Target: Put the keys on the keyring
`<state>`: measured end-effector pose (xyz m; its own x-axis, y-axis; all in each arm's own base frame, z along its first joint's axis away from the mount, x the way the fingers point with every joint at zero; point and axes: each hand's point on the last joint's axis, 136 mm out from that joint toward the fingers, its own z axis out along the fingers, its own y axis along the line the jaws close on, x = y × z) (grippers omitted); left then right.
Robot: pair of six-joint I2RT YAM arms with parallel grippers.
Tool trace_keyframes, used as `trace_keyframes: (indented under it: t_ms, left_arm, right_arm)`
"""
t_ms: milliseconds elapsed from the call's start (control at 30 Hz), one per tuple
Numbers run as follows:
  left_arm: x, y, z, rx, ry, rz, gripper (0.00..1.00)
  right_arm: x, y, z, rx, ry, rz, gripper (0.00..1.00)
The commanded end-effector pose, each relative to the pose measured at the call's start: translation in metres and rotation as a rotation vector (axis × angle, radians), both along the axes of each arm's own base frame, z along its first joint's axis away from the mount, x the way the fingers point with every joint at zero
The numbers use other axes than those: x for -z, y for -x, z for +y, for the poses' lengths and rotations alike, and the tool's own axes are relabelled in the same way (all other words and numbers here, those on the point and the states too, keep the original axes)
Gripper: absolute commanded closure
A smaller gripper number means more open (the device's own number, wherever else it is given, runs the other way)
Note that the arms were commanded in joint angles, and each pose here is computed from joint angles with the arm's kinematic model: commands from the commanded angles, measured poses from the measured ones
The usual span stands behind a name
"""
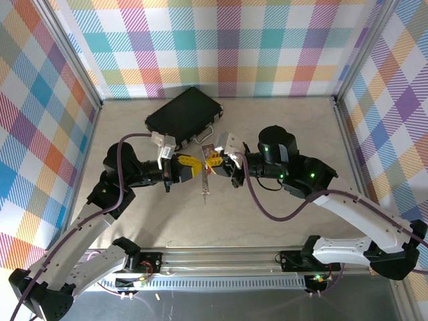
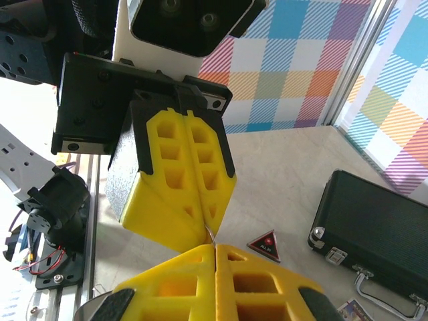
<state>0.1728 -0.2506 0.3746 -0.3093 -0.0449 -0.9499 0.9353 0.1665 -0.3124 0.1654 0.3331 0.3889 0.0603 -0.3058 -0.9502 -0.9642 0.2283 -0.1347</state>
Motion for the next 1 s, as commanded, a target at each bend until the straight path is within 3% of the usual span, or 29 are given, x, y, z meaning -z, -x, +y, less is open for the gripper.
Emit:
trace_keyframes:
  t_ms: [0, 967]
  left_arm:
    - [-0.020, 0.012, 0.000, 0.040, 0.027, -0.077, 1.00]
    - [-0.022, 0.013, 0.001, 0.034, 0.022, -0.096, 1.00]
  right_arm:
    - [-0.008, 0.008, 0.004, -0.036, -0.014, 0.016, 1.00]
    - [0.008, 0.016, 0.006, -0.077, 0.061, 0.095, 1.00]
